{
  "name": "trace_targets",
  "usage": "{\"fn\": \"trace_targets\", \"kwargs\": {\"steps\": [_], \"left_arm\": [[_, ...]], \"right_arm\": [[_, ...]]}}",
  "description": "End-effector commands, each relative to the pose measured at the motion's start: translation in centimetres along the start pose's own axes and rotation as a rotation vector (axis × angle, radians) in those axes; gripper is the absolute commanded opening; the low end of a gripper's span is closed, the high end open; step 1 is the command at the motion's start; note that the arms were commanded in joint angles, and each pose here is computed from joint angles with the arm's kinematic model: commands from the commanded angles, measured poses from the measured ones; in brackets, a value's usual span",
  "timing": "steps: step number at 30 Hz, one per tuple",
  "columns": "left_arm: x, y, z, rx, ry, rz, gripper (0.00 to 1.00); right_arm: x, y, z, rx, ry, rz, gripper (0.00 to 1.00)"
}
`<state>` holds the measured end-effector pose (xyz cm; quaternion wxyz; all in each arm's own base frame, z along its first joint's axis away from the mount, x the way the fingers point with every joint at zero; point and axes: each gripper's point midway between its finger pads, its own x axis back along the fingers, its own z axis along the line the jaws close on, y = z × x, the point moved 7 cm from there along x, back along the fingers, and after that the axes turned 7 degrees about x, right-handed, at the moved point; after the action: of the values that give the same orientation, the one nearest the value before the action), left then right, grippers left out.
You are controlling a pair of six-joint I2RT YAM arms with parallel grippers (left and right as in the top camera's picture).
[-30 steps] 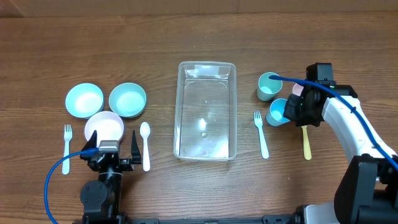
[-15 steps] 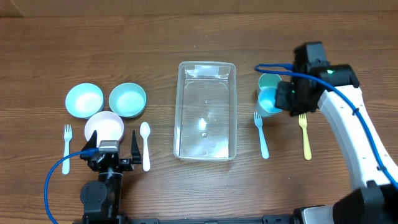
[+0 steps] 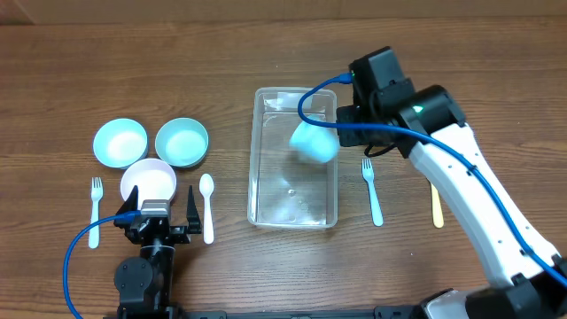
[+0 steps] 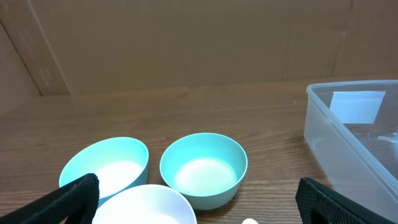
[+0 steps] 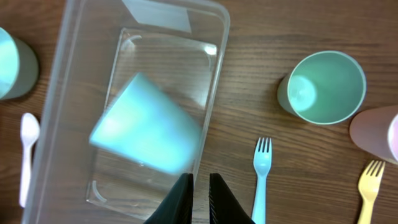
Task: Pack container
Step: 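Carry the teal cup into the clear container and lower it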
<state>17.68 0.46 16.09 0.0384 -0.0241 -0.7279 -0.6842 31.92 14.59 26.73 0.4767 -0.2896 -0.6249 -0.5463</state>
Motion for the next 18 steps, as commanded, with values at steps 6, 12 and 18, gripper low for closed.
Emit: {"fn": "trace_targets", "kwargs": {"steps": [6, 12, 18], "left_arm": [[0.0, 0.0, 0.0, -0.019, -0.006, -0.007, 1.00], [0.0, 0.0, 0.0, -0.019, -0.006, -0.007, 1.00], [0.0, 0.0, 0.0, -0.019, -0.006, -0.007, 1.00]], "right_arm": [[-1.1, 0.8, 0.5, -0.020, 0.009, 0.012, 0.11], [-0.7, 0.1, 3.0, 0.024, 0.137, 0.036, 0.18], [-1.1, 0.0, 7.6, 0.242, 0.094, -0.028, 0.49]]}}
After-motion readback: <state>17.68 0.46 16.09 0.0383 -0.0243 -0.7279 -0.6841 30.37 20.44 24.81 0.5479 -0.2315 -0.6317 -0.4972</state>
